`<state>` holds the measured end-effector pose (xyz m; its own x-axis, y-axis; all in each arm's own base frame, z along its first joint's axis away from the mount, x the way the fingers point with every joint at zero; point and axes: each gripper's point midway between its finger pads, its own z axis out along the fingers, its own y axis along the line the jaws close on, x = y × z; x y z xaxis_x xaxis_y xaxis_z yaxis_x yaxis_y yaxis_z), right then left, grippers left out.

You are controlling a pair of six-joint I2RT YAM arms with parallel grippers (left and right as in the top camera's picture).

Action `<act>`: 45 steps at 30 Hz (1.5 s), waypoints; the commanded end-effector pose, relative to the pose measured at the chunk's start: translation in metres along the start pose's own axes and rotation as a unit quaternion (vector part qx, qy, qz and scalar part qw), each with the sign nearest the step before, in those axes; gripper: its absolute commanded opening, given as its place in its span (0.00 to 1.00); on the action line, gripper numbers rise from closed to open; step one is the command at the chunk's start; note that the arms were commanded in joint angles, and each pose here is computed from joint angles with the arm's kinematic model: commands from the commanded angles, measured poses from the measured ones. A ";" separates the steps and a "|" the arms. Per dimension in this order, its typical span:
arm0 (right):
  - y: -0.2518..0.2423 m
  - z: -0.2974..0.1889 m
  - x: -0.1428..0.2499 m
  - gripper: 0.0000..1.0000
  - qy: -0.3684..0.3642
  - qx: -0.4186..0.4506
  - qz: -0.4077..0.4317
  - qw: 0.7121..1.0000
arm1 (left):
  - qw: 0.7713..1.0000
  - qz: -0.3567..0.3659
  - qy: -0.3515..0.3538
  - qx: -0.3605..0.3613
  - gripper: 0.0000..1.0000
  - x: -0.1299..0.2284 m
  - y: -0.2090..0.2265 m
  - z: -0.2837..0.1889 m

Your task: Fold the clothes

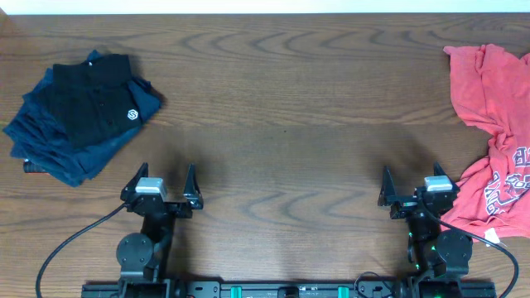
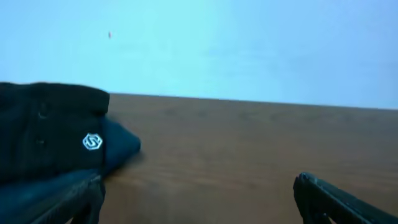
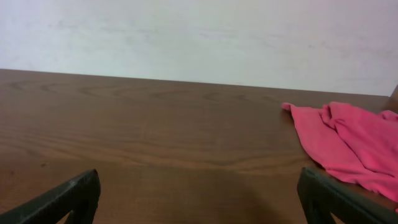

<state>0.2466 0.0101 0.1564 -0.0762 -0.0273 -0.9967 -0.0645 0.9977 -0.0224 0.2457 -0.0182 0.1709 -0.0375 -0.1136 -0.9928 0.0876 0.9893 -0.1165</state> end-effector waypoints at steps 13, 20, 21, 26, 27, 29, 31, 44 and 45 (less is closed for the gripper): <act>-0.002 0.000 0.002 0.99 0.003 0.004 -0.005 1.000 | 0.998 0.001 0.062 -0.004 0.98 0.033 0.003 -0.001; -0.002 0.000 0.002 0.99 0.003 0.004 -0.005 1.000 | 0.998 0.001 0.062 -0.004 0.98 0.033 0.003 -0.001; -0.002 0.000 0.002 0.99 0.003 0.004 -0.005 1.000 | 0.998 0.001 0.062 -0.004 0.98 0.033 0.003 -0.001; -0.002 0.000 0.002 0.99 0.003 0.004 -0.005 1.000 | 0.998 0.001 0.062 -0.004 0.98 0.033 0.003 -0.001; -0.002 0.000 0.002 0.99 0.003 0.004 -0.005 1.000 | 0.998 0.001 0.062 -0.004 0.98 0.033 0.003 -0.001; -0.002 0.000 0.002 0.99 0.003 0.004 -0.005 1.000 | 0.998 0.001 0.062 -0.004 0.98 0.033 0.003 -0.001; -0.002 0.000 0.002 0.99 0.003 0.004 -0.005 1.000 | 0.998 0.001 0.062 -0.004 0.98 0.033 0.003 -0.001; -0.002 0.000 0.002 0.99 0.003 0.004 -0.005 1.000 | 0.998 0.001 0.062 -0.004 0.98 0.033 0.003 -0.001; -0.002 0.000 0.002 0.99 0.003 0.004 -0.005 1.000 | 0.998 0.001 0.062 -0.004 0.98 0.033 0.003 -0.001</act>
<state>0.2466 0.0101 0.1564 -0.0762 -0.0273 -0.9967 -0.0645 0.9977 -0.0224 0.2448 -0.0168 0.1531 -0.1080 -0.1113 -0.9879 0.0712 0.9903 -0.1193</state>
